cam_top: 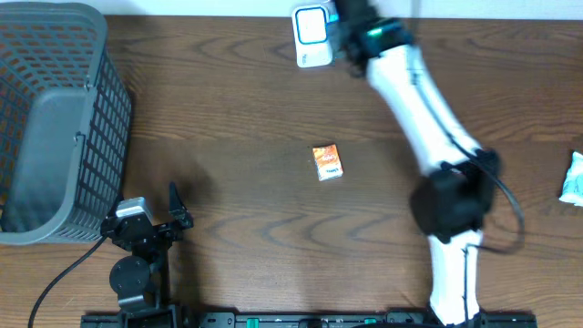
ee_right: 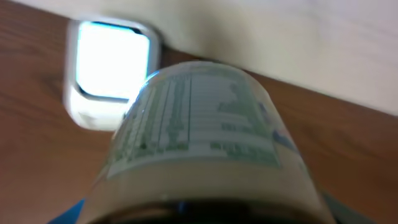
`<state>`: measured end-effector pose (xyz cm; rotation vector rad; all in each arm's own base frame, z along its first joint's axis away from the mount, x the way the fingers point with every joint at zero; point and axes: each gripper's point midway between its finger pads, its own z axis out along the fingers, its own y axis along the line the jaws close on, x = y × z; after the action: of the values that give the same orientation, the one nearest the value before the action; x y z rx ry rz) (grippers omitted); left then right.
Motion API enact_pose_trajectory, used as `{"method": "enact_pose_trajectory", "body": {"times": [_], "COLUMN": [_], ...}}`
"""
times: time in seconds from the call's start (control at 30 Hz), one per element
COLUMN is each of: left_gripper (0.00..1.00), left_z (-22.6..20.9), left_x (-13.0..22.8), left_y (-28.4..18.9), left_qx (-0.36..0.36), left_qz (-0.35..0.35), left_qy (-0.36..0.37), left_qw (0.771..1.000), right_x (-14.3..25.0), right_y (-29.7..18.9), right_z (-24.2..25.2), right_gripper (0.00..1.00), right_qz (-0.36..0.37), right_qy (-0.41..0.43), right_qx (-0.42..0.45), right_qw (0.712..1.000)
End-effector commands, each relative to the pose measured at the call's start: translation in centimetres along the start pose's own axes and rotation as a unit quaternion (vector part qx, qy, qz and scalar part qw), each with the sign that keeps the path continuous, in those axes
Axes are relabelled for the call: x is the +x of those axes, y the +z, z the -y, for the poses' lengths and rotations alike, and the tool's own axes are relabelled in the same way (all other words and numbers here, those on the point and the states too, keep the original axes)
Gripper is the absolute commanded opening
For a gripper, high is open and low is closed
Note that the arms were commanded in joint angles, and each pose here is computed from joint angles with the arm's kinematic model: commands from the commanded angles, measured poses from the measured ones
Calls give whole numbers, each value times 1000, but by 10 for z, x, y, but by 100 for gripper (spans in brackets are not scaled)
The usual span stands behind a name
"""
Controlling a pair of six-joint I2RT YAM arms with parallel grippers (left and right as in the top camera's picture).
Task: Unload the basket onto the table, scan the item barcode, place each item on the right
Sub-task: 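Set the jar down at the right edge and release it, then reach the right gripper to the small orange box and grasp it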
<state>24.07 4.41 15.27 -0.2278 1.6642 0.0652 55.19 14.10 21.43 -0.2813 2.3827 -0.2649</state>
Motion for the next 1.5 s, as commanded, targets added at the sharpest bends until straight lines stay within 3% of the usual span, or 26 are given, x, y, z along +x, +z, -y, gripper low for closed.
{"method": "enact_pose_trajectory", "body": {"times": [0.0, 0.1, 0.23, 0.33, 0.5, 0.8, 0.9, 0.93, 1.03, 1.2, 1.37, 1.47], "left_gripper": [98, 98, 98, 98, 98, 98, 98, 98, 98, 98, 98, 98], "left_z": [1, 1, 1, 1, 1, 1, 1, 1, 1, 1, 1, 1], "left_x": [15, 15, 15, 15, 15, 15, 15, 15, 15, 15, 15, 15], "left_y": [1, 1, 1, 1, 1, 1, 1, 1, 1, 1, 1, 1], "left_qx": [3, 3, 3, 3, 3, 3, 3, 3, 3, 3, 3, 3], "left_qz": [-21, -21, -21, -21, -21, -21, -21, -21, -21, -21, -21, -21], "left_qy": [3, 3, 3, 3, 3, 3, 3, 3, 3, 3, 3, 3], "left_qw": [1000, 1000, 1000, 1000, 1000, 1000, 1000, 1000, 1000, 1000, 1000, 1000], "right_x": [28, 104, 163, 193, 250, 345, 364, 366, 355, 302, 223, 182], "right_y": [-28, -32, -24, -16, 1, 23, 26, 26, 17, -18, -57, -72], "right_z": [84, 139, 195, 229, 278, 299, 299, 299, 309, 315, 286, 241], "right_gripper": [51, 50, 55, 60, 59, 61, 75, 85, 99, 99, 99, 99], "right_qz": [-56, -194, -273, -290, -299, -323, -330, -331, -319, -286, -236, -219], "right_qy": [68, 153, 240, 293, 395, 509, 523, 525, 527, 541, 511, 471], "right_qx": [63, 90, 94, 92, 74, 66, 73, 73, 77, 59, 1, -47], "right_qw": [994, 965, 927, 906, 866, 795, 782, 781, 784, 789, 826, 853]}}
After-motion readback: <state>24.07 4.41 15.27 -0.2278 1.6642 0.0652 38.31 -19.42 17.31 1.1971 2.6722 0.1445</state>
